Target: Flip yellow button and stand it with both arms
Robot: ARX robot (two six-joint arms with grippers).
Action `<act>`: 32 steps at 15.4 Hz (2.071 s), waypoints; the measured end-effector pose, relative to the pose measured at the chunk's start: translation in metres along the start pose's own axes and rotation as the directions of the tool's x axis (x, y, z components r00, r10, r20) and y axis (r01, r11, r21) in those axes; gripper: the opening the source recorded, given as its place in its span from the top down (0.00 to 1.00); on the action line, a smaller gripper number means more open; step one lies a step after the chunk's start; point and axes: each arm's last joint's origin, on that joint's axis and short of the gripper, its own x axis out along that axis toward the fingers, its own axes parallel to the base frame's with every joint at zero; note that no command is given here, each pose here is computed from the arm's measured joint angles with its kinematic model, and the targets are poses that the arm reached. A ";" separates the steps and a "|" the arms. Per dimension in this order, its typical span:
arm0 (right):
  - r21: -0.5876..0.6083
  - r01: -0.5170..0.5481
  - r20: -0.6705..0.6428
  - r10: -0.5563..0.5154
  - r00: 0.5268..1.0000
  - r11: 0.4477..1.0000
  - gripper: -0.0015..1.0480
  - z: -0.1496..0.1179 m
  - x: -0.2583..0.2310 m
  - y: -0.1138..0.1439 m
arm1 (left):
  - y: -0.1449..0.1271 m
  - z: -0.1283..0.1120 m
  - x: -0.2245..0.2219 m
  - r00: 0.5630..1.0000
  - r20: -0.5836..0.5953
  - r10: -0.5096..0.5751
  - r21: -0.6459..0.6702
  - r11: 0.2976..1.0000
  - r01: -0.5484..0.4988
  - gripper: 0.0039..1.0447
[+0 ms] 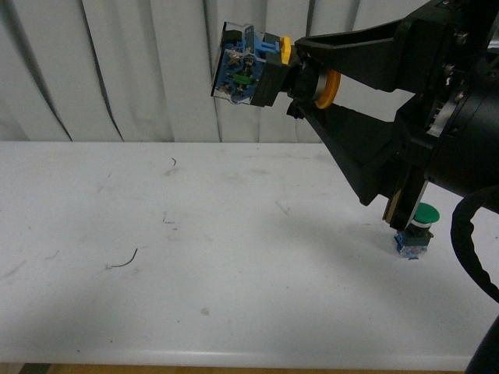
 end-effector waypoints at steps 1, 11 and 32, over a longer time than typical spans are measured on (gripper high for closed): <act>0.000 -0.001 0.000 0.001 1.000 1.000 0.65 0.000 0.000 0.000 | 0.002 -0.005 0.000 1.000 0.000 -0.003 0.004 1.000 0.003 0.69; -0.009 -0.005 0.010 0.006 1.000 1.000 0.65 0.004 -0.001 0.002 | 0.013 -0.036 0.000 1.000 -0.005 -0.005 0.008 1.000 0.005 0.99; -0.711 0.688 0.664 -0.180 0.726 0.148 0.65 0.128 -0.005 0.027 | 0.013 -0.048 0.000 1.000 -0.004 -0.005 0.009 1.000 0.005 0.06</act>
